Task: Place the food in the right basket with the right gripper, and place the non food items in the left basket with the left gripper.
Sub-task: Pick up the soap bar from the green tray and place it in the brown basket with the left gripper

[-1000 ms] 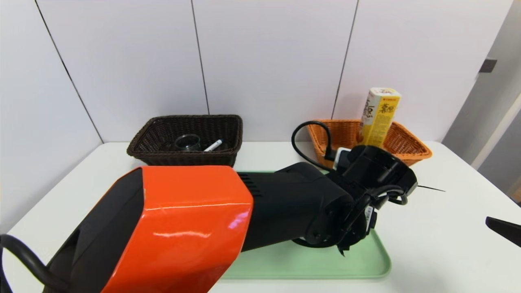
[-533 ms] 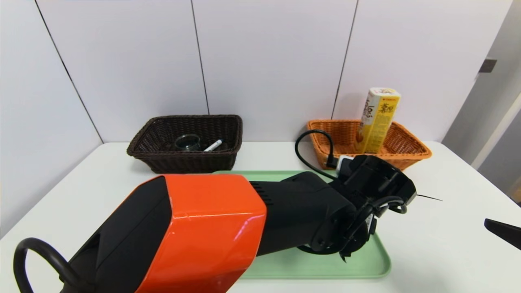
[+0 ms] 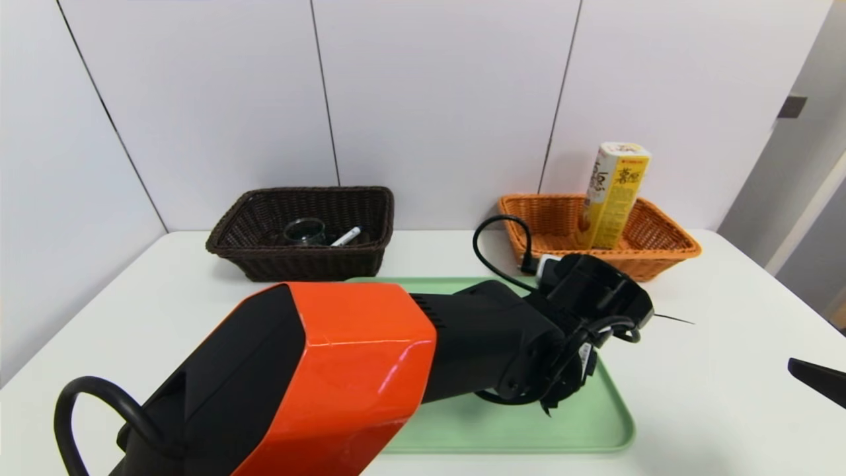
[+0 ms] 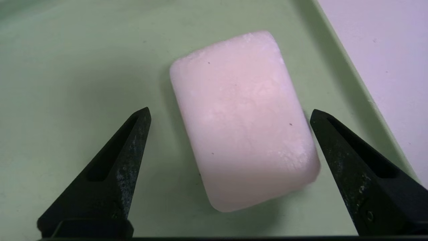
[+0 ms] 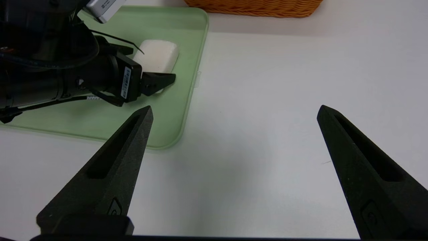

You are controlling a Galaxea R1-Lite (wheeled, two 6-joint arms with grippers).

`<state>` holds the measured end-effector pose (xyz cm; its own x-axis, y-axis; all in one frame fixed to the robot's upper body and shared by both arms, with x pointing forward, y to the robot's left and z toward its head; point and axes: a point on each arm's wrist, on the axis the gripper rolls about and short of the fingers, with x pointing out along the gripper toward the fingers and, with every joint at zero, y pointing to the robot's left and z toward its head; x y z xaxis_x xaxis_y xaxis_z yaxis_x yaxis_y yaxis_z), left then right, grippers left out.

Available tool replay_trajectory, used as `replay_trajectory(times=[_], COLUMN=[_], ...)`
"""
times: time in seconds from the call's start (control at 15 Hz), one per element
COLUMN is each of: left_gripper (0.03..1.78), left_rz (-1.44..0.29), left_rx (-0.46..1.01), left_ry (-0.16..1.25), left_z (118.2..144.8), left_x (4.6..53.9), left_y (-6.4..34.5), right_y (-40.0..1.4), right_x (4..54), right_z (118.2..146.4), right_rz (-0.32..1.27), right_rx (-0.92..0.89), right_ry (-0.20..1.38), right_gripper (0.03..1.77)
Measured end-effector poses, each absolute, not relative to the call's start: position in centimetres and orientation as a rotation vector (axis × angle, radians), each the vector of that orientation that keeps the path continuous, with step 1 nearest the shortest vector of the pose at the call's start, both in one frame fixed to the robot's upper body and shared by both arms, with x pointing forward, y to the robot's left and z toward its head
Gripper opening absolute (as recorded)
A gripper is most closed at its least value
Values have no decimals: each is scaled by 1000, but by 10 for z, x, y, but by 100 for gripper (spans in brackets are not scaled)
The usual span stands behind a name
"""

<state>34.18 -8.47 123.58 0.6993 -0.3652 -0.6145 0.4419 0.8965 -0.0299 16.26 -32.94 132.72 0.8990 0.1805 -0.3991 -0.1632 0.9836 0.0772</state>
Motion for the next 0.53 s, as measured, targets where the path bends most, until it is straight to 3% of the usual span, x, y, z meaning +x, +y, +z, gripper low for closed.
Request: replay_trajectory(times=[0.53], left_gripper=[169], left_rz=[-448], left_rx=[117], left_ry=[633], left_z=[1233], left_x=[351], left_y=[-84], right_y=[-329], right_x=[162], right_z=[1327], right_rz=[179], right_rx=[42], right_ry=[418], right_gripper=[169])
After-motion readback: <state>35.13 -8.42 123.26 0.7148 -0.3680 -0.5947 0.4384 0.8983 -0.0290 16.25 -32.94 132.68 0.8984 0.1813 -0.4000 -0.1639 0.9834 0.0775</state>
